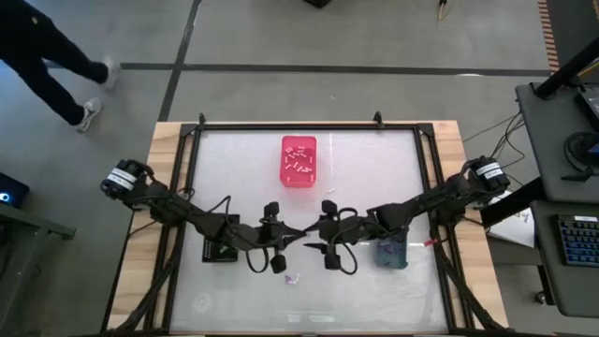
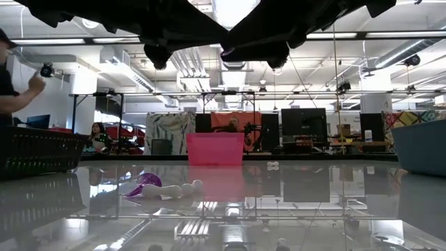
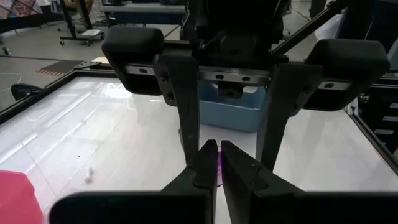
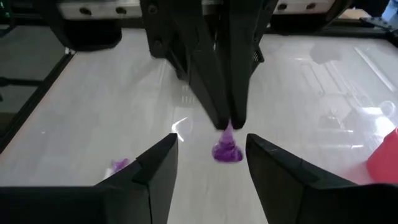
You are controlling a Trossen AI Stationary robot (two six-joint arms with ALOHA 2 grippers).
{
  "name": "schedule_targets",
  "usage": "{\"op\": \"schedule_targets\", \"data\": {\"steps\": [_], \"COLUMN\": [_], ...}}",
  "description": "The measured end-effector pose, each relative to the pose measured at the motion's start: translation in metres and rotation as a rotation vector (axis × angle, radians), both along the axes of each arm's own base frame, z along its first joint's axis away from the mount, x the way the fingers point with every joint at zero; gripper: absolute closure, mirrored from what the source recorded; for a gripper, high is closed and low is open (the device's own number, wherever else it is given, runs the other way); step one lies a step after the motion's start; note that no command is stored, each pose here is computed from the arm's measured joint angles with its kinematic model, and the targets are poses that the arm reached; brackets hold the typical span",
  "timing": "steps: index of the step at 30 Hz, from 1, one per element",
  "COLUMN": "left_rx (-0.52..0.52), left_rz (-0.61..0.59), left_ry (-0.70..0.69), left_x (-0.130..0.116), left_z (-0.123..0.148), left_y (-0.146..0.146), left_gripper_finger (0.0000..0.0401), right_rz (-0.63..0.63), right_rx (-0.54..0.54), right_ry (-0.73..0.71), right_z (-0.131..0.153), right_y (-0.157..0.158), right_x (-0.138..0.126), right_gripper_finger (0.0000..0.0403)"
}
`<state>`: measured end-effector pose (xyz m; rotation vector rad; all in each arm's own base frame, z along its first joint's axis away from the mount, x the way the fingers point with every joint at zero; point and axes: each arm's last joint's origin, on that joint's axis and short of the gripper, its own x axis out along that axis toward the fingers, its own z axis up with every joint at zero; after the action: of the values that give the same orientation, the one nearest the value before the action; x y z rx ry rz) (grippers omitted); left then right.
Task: Sort Halloween decoration
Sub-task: Put the witch hat toy into the blue bin
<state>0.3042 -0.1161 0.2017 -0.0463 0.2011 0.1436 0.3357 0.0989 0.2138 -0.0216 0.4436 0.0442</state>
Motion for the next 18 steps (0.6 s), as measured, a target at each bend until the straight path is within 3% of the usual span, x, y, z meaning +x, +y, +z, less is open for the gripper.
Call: {"op": "schedule_targets", "data": {"steps": [9,18], "left_rx": [0.002,0.012], "left_rz": [0.002,0.000], "left_ry": [0.000,0.002], "left_x": [0.0000,0.0000], "left_z": [0.0000,0.0000], "left_y": [0.0001,0.0001], "left_gripper_finger": [0.0401,0.0401], "right_rz": [-0.001,-0.004], "right_rx": [-0.006,-0.012], "right_ry": [-0.016,-0.015], "right_z": [0.0015,0.0013], "right_y": [-0.0018,-0.0039], "right_x": [0.0012,0.0017], "right_gripper_finger": [0.0254,0.0349]}}
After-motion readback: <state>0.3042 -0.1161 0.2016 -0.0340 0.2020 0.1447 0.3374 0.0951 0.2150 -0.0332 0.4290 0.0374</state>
